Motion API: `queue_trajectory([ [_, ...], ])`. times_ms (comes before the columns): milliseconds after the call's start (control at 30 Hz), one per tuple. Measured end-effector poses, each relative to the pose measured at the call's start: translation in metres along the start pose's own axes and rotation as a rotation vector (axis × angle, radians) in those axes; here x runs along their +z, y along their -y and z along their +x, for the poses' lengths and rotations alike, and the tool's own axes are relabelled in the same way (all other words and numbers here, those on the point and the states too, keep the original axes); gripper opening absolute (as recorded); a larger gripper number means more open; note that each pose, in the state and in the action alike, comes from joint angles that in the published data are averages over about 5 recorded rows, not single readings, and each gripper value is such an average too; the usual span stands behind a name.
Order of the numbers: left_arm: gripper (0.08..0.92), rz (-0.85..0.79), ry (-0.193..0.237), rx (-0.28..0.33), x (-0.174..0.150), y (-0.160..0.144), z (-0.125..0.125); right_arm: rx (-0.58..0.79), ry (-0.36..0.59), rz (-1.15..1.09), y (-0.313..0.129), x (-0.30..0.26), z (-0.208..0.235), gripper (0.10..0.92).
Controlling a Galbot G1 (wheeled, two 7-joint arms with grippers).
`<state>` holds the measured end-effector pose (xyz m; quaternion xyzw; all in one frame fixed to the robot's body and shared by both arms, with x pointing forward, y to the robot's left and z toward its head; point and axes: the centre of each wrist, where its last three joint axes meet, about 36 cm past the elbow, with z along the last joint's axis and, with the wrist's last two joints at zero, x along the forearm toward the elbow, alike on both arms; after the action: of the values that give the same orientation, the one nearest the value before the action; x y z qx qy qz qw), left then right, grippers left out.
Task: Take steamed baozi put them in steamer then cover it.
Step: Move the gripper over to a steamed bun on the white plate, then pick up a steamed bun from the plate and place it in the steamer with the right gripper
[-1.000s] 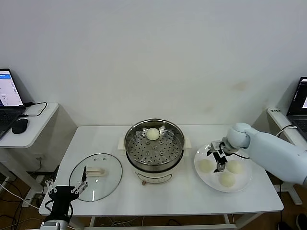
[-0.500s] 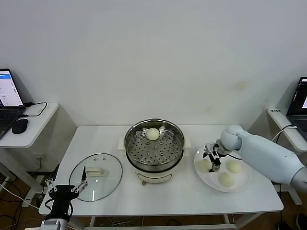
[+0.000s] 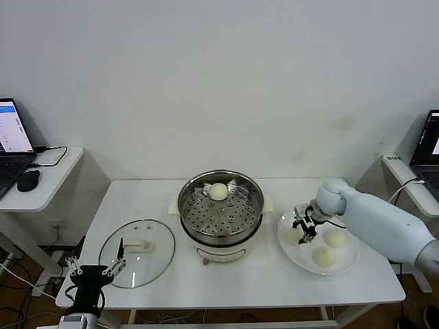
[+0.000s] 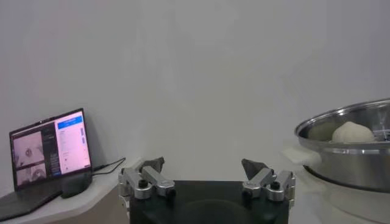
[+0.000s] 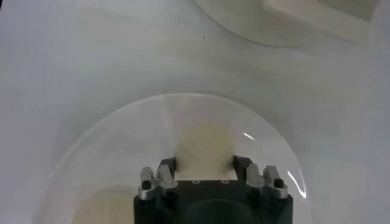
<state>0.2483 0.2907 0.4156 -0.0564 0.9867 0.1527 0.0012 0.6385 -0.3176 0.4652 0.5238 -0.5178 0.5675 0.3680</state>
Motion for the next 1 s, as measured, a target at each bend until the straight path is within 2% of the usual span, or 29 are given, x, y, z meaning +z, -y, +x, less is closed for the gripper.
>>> queue_trajectory([
  [267,0.823,0.003,0.017,0.010,-0.005,0.002,-0.002,0.032,-0.001,-0.018,0.004,0.008,0.038,0.513],
  [533,0.823,-0.003,0.028,0.025,-0.011,0.000,-0.003,0.109,0.017,-0.040,0.012,0.013,0.114,0.525],
  [800,0.823,0.000,0.036,0.041,-0.014,0.000,-0.008,0.189,0.083,-0.011,0.033,-0.031,0.195,0.526],
  [1000,0.823,0.006,0.037,0.036,-0.013,0.000,-0.012,0.202,0.153,-0.001,0.050,-0.087,0.218,0.530],
])
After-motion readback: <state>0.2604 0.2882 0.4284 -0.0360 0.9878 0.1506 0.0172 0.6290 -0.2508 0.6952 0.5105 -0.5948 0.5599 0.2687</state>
